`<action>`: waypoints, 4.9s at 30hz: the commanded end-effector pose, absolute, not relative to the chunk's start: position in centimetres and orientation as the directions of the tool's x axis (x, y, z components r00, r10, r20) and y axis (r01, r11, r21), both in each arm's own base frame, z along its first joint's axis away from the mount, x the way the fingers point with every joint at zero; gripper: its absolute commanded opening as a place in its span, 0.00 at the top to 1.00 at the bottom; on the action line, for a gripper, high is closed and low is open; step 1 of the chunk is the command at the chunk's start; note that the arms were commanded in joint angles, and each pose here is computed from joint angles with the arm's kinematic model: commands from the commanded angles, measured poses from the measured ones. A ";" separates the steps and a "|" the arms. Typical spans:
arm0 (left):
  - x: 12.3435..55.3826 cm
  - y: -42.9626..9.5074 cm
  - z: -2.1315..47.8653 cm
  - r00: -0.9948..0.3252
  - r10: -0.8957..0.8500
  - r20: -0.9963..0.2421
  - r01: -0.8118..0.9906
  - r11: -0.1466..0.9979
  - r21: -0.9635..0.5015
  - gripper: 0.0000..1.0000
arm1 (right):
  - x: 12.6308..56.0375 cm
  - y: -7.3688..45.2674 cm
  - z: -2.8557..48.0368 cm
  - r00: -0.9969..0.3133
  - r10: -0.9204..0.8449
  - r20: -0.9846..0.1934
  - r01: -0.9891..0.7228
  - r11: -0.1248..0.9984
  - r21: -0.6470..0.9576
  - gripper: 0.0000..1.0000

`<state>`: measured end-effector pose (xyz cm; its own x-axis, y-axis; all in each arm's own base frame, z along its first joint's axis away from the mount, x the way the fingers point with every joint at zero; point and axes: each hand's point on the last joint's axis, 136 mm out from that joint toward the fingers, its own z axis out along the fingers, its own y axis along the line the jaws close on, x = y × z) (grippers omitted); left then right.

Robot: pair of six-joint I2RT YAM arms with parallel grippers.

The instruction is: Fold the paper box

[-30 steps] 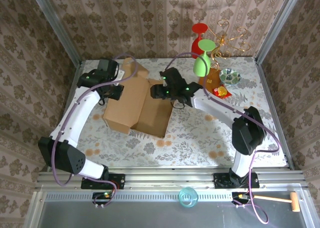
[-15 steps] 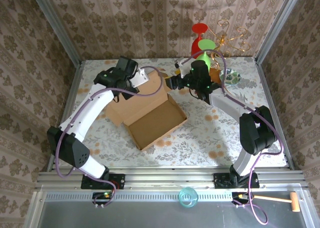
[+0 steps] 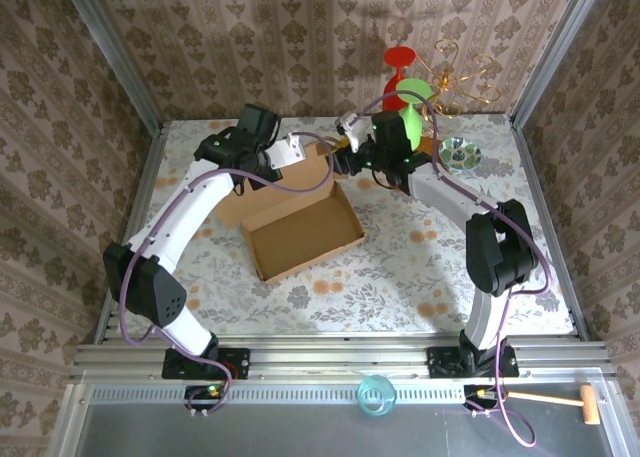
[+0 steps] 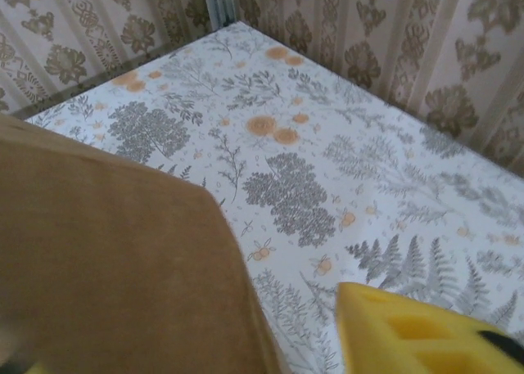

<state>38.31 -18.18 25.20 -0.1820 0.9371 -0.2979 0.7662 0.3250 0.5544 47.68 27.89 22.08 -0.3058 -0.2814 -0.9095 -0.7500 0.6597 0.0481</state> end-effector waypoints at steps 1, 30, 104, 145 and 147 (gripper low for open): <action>38.7 -18.9 26.0 -0.127 0.937 -0.325 0.760 0.302 0.576 0.94 | 48.0 28.4 22.1 -0.298 -0.304 -0.905 -0.761 0.648 0.033 0.70; 38.3 -0.8 21.3 -0.545 -0.838 -0.034 -0.601 0.419 -0.681 0.46 | 47.0 27.2 21.7 -0.156 -0.251 -0.955 -0.625 0.774 -0.101 1.00; 36.2 -8.8 16.5 -0.384 -0.820 0.425 -0.704 -0.038 -0.709 0.35 | 47.9 27.9 20.5 -0.243 -0.143 -0.960 -0.496 0.868 -0.004 1.00; 34.5 -10.6 15.5 -0.482 -0.821 0.306 -0.642 0.094 -0.761 0.74 | 46.6 30.0 19.2 -0.459 0.304 -0.835 -0.319 0.820 0.474 0.84; 34.2 -10.7 15.4 -0.488 -0.819 0.301 -0.645 0.106 -0.757 0.74 | 46.3 29.8 19.0 -0.461 0.299 -0.836 -0.322 0.821 0.471 0.82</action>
